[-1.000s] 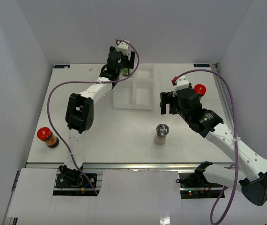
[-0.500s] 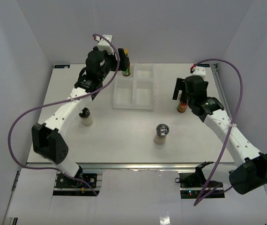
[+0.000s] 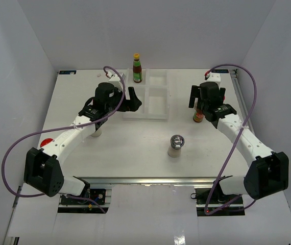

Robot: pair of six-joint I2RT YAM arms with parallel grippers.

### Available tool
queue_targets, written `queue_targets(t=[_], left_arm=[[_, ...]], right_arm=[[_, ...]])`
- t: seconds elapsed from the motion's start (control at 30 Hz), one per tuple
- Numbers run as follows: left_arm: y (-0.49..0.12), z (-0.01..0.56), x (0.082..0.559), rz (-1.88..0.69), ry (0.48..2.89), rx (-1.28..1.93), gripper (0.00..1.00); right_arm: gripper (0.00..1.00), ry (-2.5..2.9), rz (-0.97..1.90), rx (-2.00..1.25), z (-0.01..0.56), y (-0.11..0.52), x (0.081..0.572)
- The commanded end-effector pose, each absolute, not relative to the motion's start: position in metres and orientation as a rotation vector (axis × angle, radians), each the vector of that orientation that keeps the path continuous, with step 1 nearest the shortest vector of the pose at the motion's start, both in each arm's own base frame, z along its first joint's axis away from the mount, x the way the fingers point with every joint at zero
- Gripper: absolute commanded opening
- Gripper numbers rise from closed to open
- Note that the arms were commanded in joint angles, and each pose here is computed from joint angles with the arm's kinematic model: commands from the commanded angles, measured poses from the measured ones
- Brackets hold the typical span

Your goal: Organize the condiment bottles

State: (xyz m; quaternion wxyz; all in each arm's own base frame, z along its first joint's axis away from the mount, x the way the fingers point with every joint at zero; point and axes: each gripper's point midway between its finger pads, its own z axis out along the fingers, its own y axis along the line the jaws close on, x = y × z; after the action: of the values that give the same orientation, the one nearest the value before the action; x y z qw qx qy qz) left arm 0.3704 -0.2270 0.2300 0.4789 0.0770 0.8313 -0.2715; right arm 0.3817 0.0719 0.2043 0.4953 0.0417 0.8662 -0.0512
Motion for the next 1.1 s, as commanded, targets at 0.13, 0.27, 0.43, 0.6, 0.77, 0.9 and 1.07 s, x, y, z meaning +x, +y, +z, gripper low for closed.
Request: queue_targets(t=[0.13,0.27,0.43,0.6,0.77,0.9,1.07], left_arm=[[-0.233,0.264,0.355,-0.745,1.973,0.208,0.96],[-0.229,0.269,0.352,-0.735,1.956,0.205,0.96],[-0.222,0.277,0.346,-0.721,1.923,0.195,0.96],[-0.221,0.284,0.346,-0.719,1.91,0.192,0.96],[-0.22,0.281,0.344,-0.719,1.919,0.191,0.96],[-0.219,0.28,0.341,-0.724,1.921,0.184,0.96],[-0.214,0.282,0.341,-0.694,1.924,0.17,0.96]], right_arm=[[1.0,1.984,-0.138,0.147,0.207,0.05,0.409],[1.0,1.997,-0.093,0.116,0.2,0.055,0.418],[0.91,1.995,-0.072,0.09,0.196,0.058,0.421],[0.78,2.005,-0.081,0.072,0.192,0.058,0.424],[0.58,2.006,-0.086,0.049,0.192,0.059,0.424],[0.36,1.997,-0.09,0.049,0.197,0.058,0.424],[0.08,1.991,-0.094,0.041,0.21,0.057,0.421]])
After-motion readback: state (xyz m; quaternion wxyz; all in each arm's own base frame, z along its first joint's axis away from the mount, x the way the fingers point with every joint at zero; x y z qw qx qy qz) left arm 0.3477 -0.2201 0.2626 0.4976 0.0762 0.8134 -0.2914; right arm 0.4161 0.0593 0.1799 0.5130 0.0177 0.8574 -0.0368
